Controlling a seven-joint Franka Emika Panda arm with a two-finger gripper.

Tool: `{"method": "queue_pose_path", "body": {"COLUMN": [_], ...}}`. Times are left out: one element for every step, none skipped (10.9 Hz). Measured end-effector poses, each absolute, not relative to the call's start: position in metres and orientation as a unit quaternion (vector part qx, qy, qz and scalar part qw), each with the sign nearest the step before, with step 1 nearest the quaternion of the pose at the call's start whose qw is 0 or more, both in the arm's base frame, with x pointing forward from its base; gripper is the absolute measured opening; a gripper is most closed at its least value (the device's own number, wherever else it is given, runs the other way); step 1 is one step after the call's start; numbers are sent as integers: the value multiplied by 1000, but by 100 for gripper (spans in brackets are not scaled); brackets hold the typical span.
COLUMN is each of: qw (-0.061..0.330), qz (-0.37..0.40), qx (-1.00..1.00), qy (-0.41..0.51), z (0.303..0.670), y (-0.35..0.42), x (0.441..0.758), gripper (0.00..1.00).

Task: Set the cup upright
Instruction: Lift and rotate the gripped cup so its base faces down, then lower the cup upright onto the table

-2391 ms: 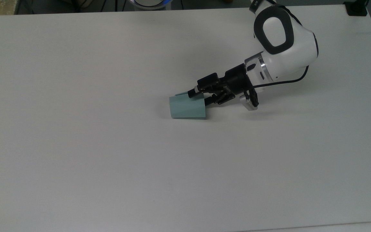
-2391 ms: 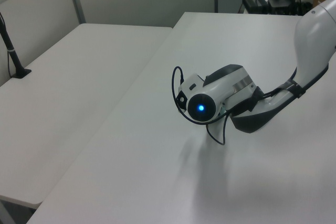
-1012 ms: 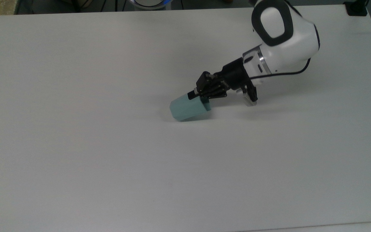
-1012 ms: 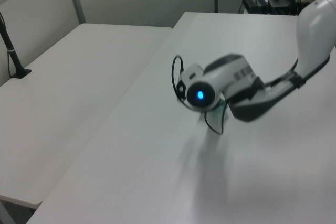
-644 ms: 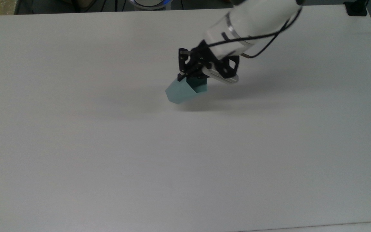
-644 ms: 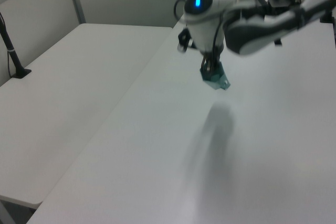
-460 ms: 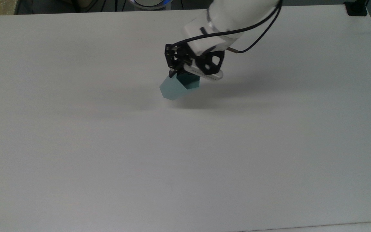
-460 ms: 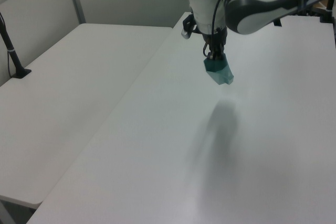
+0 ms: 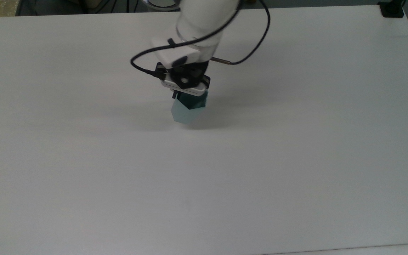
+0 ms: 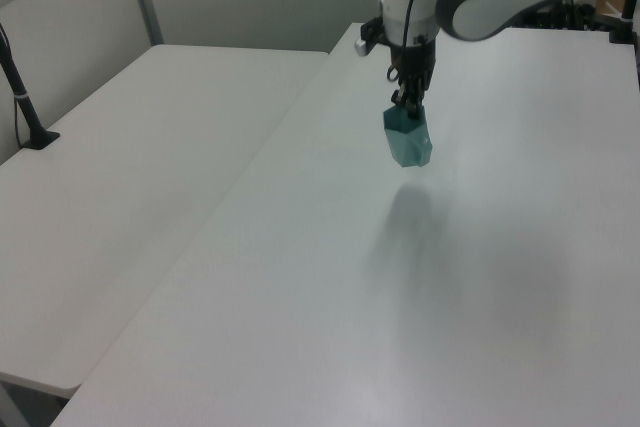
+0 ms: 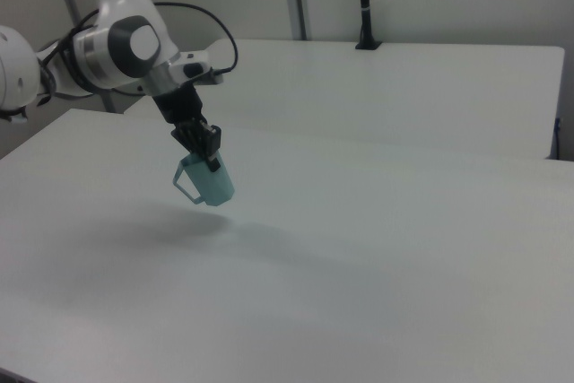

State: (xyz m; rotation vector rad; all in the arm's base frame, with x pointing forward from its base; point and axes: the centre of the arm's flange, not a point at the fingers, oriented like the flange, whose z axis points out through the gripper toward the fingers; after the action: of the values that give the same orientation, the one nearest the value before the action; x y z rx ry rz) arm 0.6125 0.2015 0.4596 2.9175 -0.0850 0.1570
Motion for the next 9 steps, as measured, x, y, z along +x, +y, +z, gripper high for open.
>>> {"method": "queue_pose_path", "body": {"qw": [77,53,38,26,18,9,-3,-8,-9], "qz": [50,44,39,42,53,63,74,77,74], "qx": [995,997,998,998,997,996,994,994,994], "qy": [-31,-34,-35,-39,-47,-59,-76,-82,-83], "z": [468,477,481,474,459,441,431,424,419], "y": [185,169,152,138,126,114,102,92,88], "x": [607,599,591,585,582,583,585,587,587], "gripper": [4,4,4,4,4,4,4,4,4]}}
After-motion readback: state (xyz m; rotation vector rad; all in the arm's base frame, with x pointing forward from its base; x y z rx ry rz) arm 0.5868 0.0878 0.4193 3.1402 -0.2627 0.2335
